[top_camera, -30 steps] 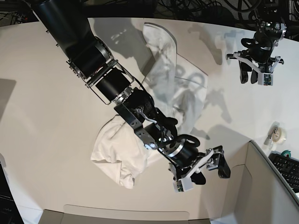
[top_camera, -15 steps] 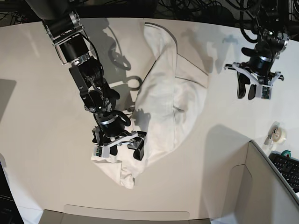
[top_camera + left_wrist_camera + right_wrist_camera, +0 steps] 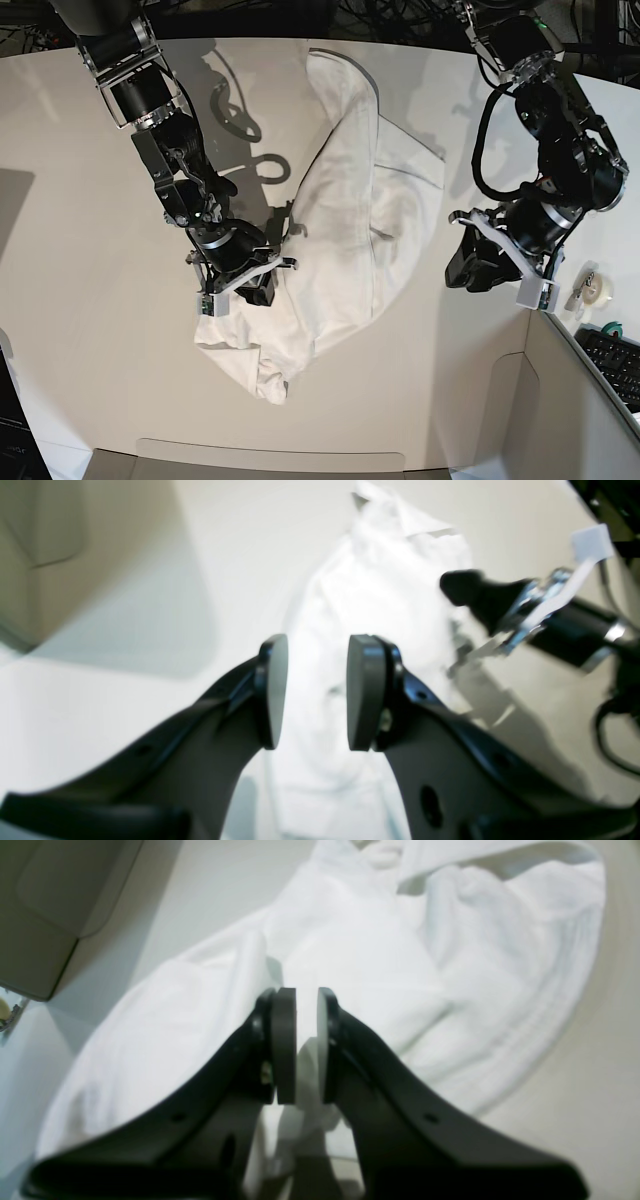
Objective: Layout the t-shirt on the table in an organized manner, then fold the t-shirt properly
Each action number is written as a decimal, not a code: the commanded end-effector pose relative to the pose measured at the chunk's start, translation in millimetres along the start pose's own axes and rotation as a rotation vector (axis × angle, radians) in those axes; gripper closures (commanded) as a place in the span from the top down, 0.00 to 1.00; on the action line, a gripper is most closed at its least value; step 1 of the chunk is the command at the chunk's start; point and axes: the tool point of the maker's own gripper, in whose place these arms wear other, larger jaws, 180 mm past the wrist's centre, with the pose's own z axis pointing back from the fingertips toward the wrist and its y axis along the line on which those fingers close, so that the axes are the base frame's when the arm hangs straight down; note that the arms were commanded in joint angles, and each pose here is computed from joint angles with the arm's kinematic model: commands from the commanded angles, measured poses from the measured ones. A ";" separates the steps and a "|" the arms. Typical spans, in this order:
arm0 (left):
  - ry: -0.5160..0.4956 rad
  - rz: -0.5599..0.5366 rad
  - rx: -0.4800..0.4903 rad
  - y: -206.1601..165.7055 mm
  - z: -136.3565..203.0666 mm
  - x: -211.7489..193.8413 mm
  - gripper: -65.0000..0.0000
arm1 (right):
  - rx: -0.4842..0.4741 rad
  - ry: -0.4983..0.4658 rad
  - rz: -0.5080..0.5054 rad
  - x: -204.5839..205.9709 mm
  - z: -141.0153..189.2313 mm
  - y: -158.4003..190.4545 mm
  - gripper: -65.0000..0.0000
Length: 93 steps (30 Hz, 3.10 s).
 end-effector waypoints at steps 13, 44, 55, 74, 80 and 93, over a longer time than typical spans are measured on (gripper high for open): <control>0.049 0.105 -0.042 2.1 -16.6 -24.5 0.31 | -0.130 -0.123 -0.287 2.2 47.2 -61.5 0.28; 0.180 0.141 -0.009 9.3 0.4 -82.0 0.31 | -0.047 -0.033 -0.658 -31.1 -4.0 -42.8 0.00; 0.182 0.140 -0.010 9.1 0.5 -82.6 0.31 | -0.039 -0.113 -0.677 10.4 21.0 -33.4 0.25; 0.188 0.129 -0.001 12.9 2.7 -82.3 0.31 | -0.461 -0.007 -0.714 -16.3 6.8 -62.6 0.46; 0.189 0.128 0.000 13.3 2.9 -82.3 0.31 | -0.479 0.069 -0.723 -38.9 -8.8 -54.1 0.46; 0.191 0.120 0.009 16.8 4.9 -81.4 0.31 | -0.399 0.073 -0.706 -44.8 -15.2 -44.5 0.09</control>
